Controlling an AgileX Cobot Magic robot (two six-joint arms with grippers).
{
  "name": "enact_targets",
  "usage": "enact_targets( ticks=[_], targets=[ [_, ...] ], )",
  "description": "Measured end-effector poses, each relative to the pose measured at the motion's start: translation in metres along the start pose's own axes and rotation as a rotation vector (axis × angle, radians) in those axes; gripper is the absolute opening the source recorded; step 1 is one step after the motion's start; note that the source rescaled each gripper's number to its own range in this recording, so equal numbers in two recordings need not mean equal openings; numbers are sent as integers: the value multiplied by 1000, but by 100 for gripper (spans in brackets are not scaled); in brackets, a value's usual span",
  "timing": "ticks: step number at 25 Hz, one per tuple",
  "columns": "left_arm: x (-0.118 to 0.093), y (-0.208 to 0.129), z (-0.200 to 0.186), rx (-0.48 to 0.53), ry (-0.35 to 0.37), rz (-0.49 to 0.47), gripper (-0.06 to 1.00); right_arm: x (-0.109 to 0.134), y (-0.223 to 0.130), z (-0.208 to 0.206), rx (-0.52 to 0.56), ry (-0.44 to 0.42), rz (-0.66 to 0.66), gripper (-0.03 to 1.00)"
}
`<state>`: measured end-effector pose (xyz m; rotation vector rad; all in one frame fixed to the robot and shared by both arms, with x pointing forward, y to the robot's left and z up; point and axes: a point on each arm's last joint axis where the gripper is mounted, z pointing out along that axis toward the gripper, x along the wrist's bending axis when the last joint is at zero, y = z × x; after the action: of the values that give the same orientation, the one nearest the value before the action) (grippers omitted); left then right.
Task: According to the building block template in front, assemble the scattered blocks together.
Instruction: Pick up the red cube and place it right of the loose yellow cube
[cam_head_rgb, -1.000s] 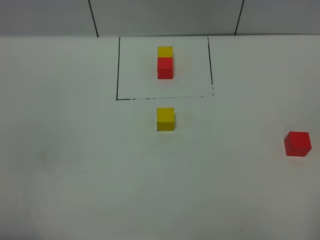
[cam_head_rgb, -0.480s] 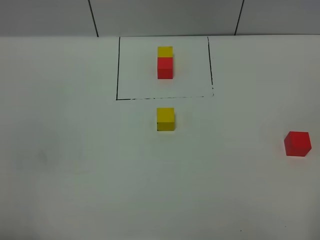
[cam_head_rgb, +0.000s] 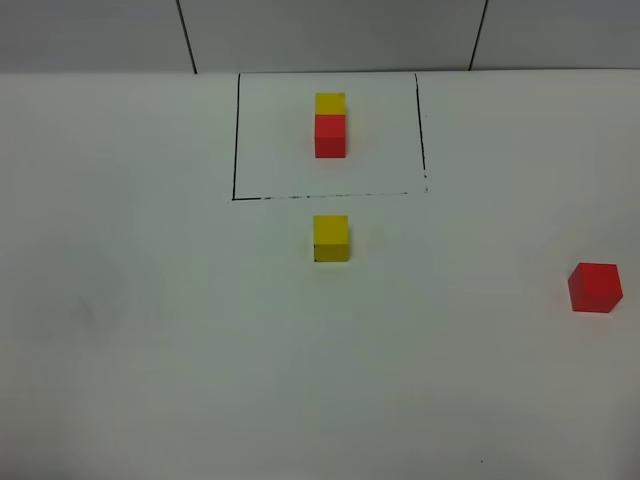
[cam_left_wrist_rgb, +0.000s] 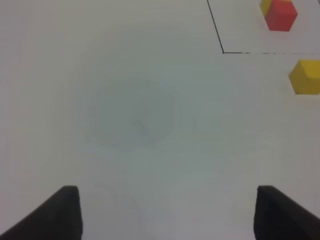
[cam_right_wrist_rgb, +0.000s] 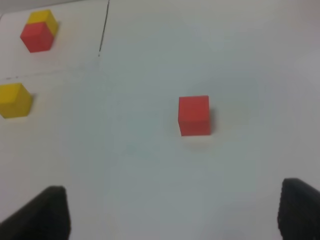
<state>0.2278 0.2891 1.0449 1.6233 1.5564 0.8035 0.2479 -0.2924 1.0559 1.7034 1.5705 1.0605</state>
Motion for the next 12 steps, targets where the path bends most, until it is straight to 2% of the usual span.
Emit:
enact_targets(
  ticks=[3,8,12],
  targets=[
    [0,0,0,0,0,0,50,2,24,32,182,-30,15,66],
    [0,0,0,0,0,0,50,0,56,123,485,-83,42,66],
    [0,0,0,0,0,0,50,-2,57,194,638,-90,57,66]
  ],
)
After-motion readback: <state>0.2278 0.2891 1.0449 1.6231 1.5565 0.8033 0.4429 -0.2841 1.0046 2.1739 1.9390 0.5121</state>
